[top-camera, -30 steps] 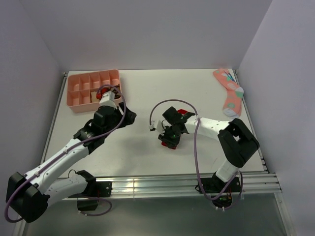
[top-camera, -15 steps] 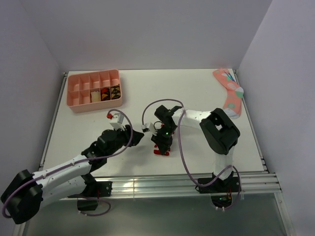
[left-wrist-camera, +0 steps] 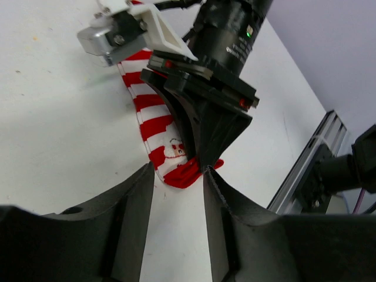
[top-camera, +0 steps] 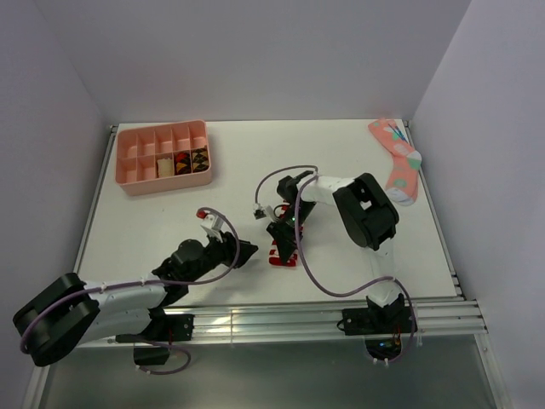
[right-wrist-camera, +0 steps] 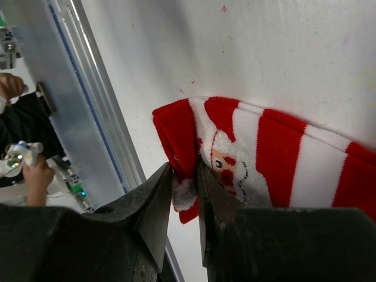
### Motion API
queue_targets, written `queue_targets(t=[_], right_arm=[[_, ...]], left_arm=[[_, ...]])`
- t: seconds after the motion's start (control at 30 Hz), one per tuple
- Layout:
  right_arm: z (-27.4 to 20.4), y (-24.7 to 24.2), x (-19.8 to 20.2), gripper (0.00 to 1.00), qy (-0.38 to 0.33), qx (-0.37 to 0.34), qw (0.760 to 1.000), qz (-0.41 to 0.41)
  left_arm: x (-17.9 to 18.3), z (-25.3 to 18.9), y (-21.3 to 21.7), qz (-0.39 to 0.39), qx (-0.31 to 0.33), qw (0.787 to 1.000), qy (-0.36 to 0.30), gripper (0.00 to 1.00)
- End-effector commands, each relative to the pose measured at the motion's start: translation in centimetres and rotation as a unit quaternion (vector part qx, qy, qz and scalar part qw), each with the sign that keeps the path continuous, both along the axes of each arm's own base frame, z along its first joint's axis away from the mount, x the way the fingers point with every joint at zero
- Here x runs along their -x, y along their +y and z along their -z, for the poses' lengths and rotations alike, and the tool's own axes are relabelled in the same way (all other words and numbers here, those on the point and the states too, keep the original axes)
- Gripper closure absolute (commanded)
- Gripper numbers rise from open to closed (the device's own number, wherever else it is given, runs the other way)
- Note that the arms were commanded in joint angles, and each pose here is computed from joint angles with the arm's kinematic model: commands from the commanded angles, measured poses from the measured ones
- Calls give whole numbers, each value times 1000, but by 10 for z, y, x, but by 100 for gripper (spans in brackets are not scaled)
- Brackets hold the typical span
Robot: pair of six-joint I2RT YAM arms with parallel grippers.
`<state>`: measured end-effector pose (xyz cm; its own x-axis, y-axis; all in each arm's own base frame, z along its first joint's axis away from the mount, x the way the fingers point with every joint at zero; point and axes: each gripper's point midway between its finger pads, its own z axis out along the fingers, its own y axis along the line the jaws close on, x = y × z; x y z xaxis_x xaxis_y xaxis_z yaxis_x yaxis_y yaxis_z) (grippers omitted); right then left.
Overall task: Roll the socks
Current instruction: Roll the sock at the center of the board.
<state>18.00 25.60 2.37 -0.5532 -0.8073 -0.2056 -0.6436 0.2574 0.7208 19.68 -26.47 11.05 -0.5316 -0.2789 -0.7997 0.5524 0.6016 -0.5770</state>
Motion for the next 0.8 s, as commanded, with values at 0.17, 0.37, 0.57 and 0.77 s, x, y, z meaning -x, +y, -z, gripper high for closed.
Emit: queue_targets(t=[0.17,0.37,0.57,0.77], right_arm=[[-10,0,9,69,68,6,998,8],[-7,-4,15,69,90,12,996,8],[-5,-8,17,69,93,16,995,6],[-5,-9,20,69,103,17,995,2]], left_arm=[[11,10,-33,77,-37,996,-28,51],[15,18,-50,102,-51,993,-34,45],[13,29,-61,120,-84,988,-37,44],[19,37,-69,142,-107,983,-39,45]])
